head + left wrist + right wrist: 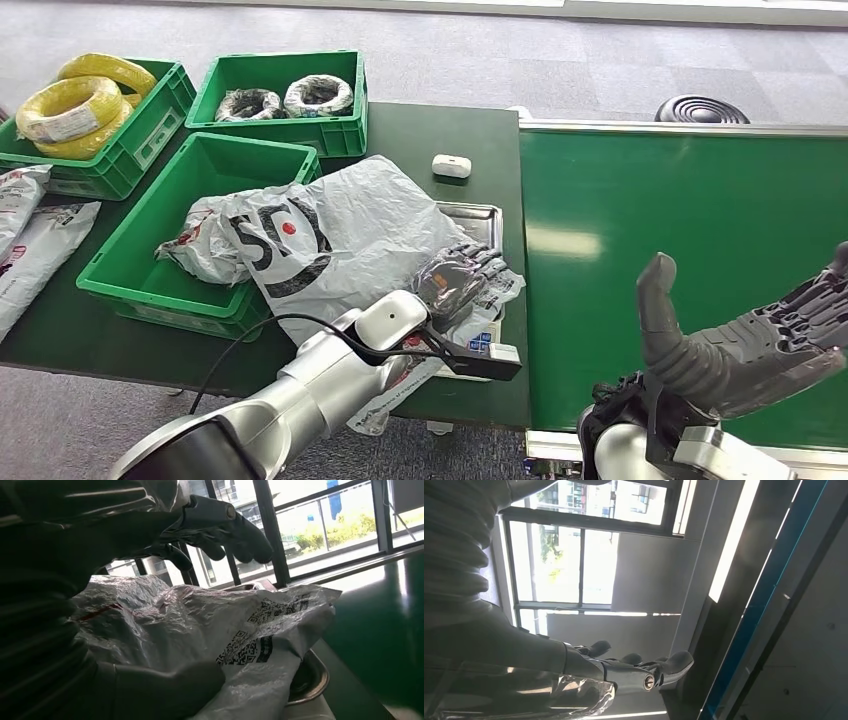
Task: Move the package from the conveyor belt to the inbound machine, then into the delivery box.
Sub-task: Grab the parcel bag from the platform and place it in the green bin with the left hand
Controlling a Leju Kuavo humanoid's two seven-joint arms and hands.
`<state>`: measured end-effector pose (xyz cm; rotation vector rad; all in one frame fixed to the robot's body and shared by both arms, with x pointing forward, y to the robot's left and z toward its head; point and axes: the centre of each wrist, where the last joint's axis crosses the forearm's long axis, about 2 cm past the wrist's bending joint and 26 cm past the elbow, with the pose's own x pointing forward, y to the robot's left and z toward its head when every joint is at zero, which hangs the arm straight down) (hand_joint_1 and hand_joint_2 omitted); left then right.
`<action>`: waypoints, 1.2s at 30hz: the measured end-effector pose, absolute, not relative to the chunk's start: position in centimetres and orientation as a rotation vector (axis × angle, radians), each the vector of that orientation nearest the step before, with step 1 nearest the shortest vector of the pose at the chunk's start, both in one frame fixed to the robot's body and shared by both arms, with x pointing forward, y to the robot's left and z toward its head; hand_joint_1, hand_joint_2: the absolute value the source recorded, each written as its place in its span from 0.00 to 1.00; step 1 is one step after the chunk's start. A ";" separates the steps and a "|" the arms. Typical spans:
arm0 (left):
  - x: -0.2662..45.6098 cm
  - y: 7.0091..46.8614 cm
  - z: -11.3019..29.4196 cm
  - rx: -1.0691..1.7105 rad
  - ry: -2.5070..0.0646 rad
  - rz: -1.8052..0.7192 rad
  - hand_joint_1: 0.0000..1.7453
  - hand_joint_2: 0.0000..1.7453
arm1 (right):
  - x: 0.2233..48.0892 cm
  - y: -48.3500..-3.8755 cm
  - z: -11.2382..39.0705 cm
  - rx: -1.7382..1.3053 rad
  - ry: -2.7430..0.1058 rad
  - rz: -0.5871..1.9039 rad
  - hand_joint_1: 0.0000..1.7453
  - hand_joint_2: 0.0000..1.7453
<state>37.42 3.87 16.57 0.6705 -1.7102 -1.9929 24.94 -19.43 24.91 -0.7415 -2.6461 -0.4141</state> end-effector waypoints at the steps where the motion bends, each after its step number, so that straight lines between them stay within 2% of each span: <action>1: 37.4 3.9 16.5 0.664 -1.709 -1.991 0.89 1.00 | 24.9 -19.4 24.9 -0.741 -2.646 -0.414 0.00 1.00; 5: 37.3 3.9 16.2 0.640 -1.707 -1.986 0.95 1.00 | 24.9 -19.4 24.9 -0.741 -2.646 -0.414 0.00 1.00; 30: 37.3 4.0 16.2 0.505 -1.758 -1.915 0.99 1.00 | 24.9 -19.6 25.0 -0.758 -2.651 -0.412 0.00 1.00; 36: 37.7 3.9 17.2 0.418 -1.908 -1.756 0.99 1.00 | 24.9 -19.7 25.0 -0.763 -2.649 -0.410 0.00 1.00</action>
